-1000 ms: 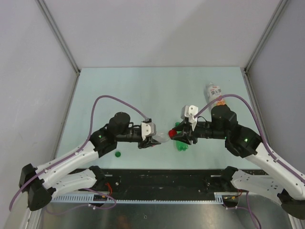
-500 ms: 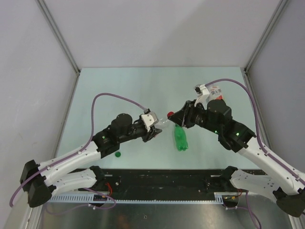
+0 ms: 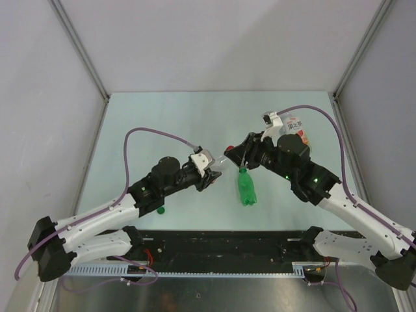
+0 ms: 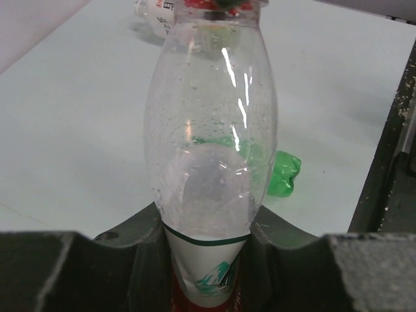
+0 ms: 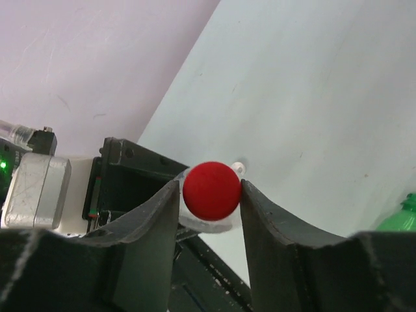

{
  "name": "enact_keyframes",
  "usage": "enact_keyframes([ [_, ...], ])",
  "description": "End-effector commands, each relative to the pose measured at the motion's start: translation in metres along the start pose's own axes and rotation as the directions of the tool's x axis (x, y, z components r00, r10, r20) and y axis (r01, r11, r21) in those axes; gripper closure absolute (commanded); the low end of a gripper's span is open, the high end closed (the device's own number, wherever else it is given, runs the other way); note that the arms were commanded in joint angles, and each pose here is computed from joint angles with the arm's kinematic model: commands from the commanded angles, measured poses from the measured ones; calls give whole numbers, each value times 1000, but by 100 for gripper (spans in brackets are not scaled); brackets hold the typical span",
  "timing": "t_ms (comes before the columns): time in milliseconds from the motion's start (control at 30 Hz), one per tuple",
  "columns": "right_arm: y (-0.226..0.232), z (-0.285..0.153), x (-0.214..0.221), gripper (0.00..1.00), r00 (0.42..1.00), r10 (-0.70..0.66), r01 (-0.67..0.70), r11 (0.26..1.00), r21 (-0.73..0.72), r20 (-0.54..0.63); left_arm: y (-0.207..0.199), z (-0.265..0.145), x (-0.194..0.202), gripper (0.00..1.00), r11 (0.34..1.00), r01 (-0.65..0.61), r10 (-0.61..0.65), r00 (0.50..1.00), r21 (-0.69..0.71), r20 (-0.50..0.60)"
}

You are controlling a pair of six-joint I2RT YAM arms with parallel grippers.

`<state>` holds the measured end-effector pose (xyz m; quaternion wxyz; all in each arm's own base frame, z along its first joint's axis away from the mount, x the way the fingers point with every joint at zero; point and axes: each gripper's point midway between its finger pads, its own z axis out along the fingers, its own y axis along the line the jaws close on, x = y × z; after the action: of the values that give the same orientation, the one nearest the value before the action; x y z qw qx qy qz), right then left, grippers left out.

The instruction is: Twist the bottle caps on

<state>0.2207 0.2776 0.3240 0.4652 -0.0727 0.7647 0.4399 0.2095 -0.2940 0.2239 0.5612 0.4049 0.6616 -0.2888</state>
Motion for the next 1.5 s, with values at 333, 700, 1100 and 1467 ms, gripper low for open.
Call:
enact_keyframes([
  [333,1,13,-16,89,987,-120,116,992,44,102,4,11,-36,64,994,104,-100,989,-34,109],
  [700,-125,3,-91,100,891,-416,236,764,600,180,46,-9,-19,1,876,375,-339,926,-304,166],
  [1100,-280,19,-103,91,920,-388,192,570,799,55,83,-66,66,1,588,595,-613,770,-549,178],
  [1467,-308,12,-83,63,936,-353,203,513,834,-10,88,-89,104,1,477,605,-695,704,-637,148],
])
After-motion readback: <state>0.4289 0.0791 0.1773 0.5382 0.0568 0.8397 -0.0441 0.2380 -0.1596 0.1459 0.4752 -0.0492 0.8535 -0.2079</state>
